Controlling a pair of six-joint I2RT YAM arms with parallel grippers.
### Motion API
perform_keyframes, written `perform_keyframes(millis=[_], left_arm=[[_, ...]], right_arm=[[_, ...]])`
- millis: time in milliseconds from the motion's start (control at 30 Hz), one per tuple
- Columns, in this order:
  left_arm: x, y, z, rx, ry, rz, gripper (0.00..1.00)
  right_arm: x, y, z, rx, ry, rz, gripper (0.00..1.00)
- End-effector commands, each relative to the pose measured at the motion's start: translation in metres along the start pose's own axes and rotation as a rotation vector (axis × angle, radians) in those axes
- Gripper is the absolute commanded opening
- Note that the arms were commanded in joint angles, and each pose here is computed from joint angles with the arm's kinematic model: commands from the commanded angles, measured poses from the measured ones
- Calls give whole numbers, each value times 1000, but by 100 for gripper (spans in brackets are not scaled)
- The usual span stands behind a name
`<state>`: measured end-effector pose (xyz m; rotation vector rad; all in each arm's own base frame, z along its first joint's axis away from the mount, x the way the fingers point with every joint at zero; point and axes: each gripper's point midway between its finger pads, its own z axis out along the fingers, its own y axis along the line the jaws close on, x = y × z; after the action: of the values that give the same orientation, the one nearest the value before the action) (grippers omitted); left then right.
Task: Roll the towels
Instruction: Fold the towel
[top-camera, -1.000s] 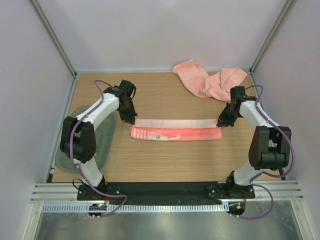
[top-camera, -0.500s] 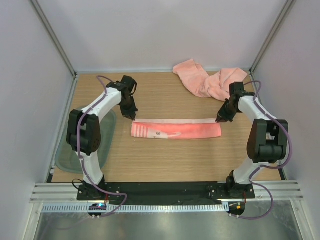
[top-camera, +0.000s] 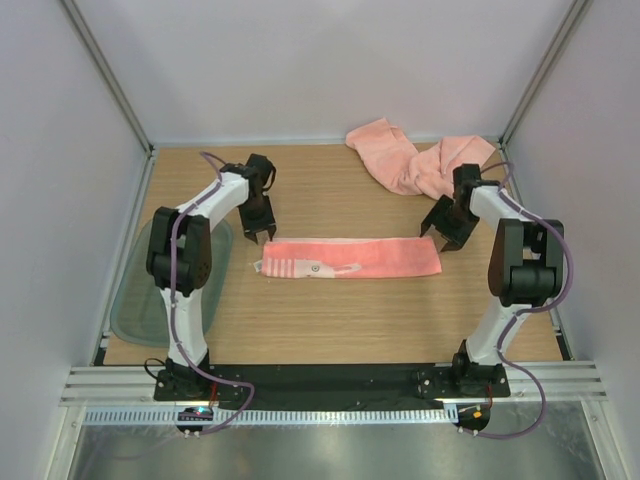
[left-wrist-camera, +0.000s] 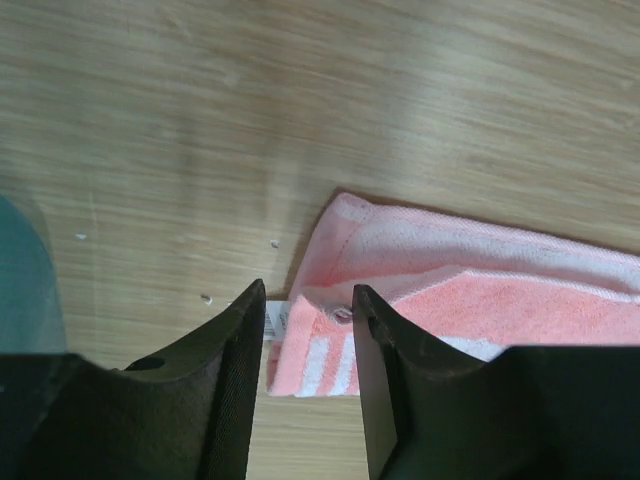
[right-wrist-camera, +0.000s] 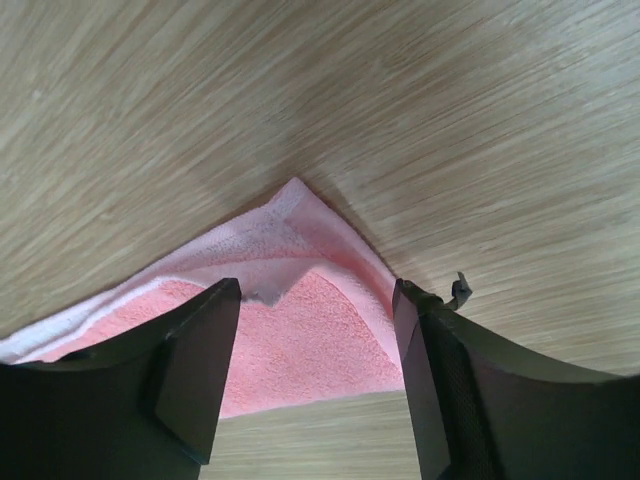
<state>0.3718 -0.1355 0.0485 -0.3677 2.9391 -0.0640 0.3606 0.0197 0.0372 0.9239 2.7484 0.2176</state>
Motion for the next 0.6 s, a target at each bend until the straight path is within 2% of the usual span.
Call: perform_keyframes(millis=[0, 100, 200, 267, 333, 400, 467, 500, 567], left_arm=[[-28, 2, -10, -1, -79, -10, 43], [-36, 2, -26, 4, -113, -17, 52], [-42, 7, -52, -7, -178, -26, 56], [-44, 14, -66, -46, -230, -22, 56], [-35, 18, -80, -71, -260, -2, 55], [-17, 20, -77, -85, -243, 21, 51], [1, 10, -79, -13, -224, 33, 47], [5, 2, -78, 29, -234, 35, 44], [35, -5, -66, 87, -174, 49, 41]], right_arm=[[-27, 13, -17, -19, -94, 2, 73], [-38, 16, -35, -19, -141, -4, 75], [-40, 18, -60, -48, -198, -17, 75], [-37, 28, -82, -103, -252, -43, 75], [-24, 35, -88, -157, -252, -86, 75], [-5, 57, -97, -312, -225, -152, 74], [31, 101, -108, -533, -128, -264, 65], [53, 116, -108, -588, -70, -322, 60], [87, 142, -113, -705, 15, -434, 43]])
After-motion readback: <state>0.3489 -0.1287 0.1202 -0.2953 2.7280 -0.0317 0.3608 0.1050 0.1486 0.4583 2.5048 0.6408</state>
